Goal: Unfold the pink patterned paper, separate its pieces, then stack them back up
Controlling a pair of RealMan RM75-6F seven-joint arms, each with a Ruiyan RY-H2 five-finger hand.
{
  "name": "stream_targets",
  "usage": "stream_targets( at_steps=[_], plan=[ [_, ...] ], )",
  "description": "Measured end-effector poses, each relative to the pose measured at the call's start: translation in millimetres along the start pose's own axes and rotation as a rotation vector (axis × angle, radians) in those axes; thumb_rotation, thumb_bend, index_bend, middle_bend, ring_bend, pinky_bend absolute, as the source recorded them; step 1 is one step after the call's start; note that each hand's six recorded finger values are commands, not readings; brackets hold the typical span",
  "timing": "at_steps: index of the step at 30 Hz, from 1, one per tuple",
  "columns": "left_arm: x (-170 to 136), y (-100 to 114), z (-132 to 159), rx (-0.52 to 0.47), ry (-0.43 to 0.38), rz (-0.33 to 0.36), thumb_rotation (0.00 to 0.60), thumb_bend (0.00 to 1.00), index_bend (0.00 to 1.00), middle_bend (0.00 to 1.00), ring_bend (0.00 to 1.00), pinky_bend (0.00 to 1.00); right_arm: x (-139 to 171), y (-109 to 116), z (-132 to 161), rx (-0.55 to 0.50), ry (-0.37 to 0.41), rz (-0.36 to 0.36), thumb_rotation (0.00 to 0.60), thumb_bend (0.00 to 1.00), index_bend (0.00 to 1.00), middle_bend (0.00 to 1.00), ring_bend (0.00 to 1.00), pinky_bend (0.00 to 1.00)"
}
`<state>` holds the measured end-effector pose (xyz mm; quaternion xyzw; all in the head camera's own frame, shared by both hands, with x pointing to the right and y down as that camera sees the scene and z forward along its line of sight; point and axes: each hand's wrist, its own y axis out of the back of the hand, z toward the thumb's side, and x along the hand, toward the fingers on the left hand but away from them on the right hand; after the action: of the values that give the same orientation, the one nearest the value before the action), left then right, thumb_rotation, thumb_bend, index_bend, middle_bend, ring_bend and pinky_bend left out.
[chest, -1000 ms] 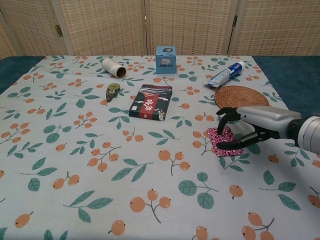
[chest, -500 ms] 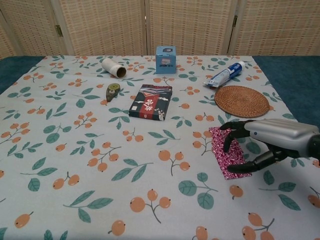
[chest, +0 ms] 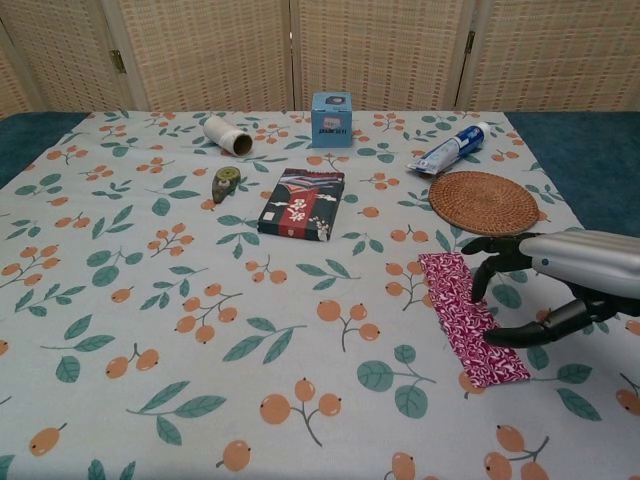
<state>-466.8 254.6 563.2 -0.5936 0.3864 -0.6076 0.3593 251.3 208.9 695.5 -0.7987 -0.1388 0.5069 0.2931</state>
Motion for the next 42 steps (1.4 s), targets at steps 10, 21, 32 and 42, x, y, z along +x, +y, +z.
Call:
stream_targets(
  at_steps=[10, 21, 32, 42],
  plan=[
    [-3, 1, -3, 0.002, 0.007, -0.001, 0.6, 0.23, 0.12, 0.02, 0.09, 0.0, -9, -9, 1, 0.004, 0.001, 0.032, 0.195, 0.22, 0.31, 0.07, 0.0, 0.0],
    [-3, 0, 0, -0.002, 0.001, -0.006, 0.6, 0.23, 0.12, 0.03, 0.09, 0.0, 6, -15, 3, 0.034, 0.016, 0.062, 0.194, 0.23, 0.31, 0.07, 0.0, 0.0],
    [-3, -1, 1, -0.007, -0.006, -0.009, 0.6, 0.23, 0.12, 0.03, 0.09, 0.0, 16, -12, 1, 0.02, 0.013, 0.051, 0.196, 0.22, 0.31, 0.07, 0.0, 0.0],
    [-4, -1, 0, -0.007, -0.003, -0.008, 0.6, 0.23, 0.12, 0.03, 0.09, 0.0, 2, -7, 6, 0.007, 0.023, 0.03, 0.192, 0.22, 0.31, 0.07, 0.0, 0.0]
  ],
)
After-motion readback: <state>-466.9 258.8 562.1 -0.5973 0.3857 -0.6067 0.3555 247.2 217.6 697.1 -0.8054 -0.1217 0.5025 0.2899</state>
